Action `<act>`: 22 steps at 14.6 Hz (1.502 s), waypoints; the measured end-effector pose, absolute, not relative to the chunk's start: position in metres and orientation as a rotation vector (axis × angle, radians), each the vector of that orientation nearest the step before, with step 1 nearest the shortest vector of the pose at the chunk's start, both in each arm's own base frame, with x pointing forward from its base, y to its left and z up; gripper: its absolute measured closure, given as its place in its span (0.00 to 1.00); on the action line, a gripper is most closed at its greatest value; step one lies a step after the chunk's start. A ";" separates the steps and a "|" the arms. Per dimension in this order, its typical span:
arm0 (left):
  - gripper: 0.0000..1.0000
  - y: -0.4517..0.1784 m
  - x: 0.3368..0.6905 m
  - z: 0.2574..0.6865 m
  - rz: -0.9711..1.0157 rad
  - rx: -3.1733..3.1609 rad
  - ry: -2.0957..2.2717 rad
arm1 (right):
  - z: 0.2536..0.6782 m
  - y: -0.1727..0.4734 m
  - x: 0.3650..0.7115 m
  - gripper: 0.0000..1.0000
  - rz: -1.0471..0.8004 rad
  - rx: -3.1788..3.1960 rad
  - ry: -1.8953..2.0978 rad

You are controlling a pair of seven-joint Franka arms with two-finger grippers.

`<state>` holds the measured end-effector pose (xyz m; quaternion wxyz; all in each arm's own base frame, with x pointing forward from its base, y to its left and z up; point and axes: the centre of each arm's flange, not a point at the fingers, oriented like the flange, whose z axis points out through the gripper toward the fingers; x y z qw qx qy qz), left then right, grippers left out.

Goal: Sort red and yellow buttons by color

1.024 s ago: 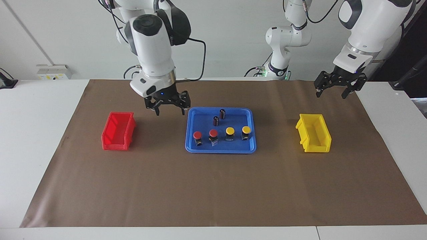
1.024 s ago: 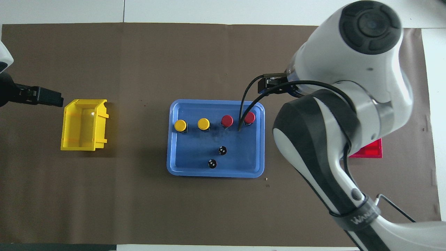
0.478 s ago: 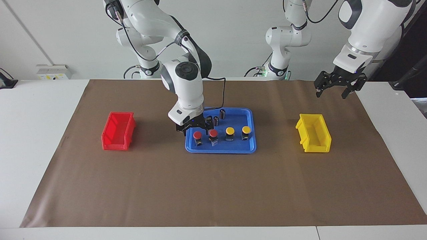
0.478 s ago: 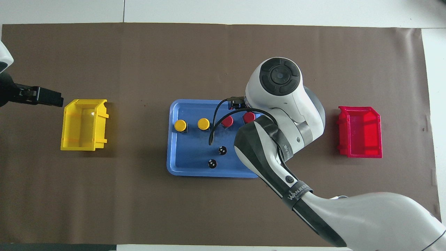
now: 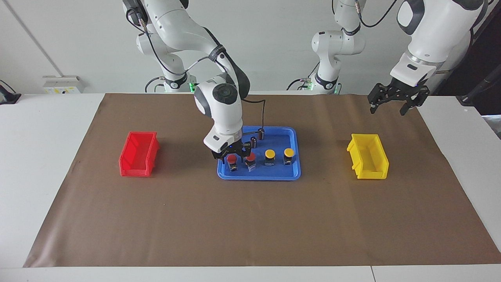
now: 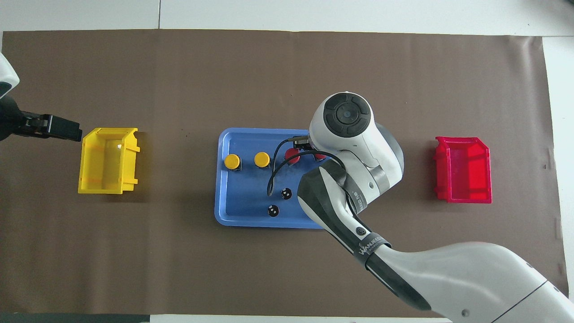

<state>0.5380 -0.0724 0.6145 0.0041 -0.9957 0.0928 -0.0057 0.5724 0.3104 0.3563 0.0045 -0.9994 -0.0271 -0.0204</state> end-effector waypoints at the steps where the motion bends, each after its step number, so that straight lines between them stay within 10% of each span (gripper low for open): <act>1: 0.00 -0.071 0.537 0.614 -0.006 -3.120 0.286 | 0.355 0.310 0.572 0.32 -0.059 -3.132 -0.086; 7: 0.00 -0.066 0.536 0.612 0.007 -3.122 0.265 | 0.350 0.309 0.569 0.59 -0.042 -3.139 -0.088; 11: 0.00 -0.108 0.535 0.601 -0.102 -3.138 0.146 | 0.391 0.294 0.587 0.59 -0.028 -3.164 -0.062; 16: 0.00 -0.258 0.504 0.507 -0.150 -3.177 0.020 | 0.499 0.133 0.606 0.59 0.044 -3.202 -0.268; 22: 0.16 -0.317 0.501 0.398 -0.117 -3.187 -0.092 | 0.459 -0.045 0.574 0.59 0.116 -3.128 -0.348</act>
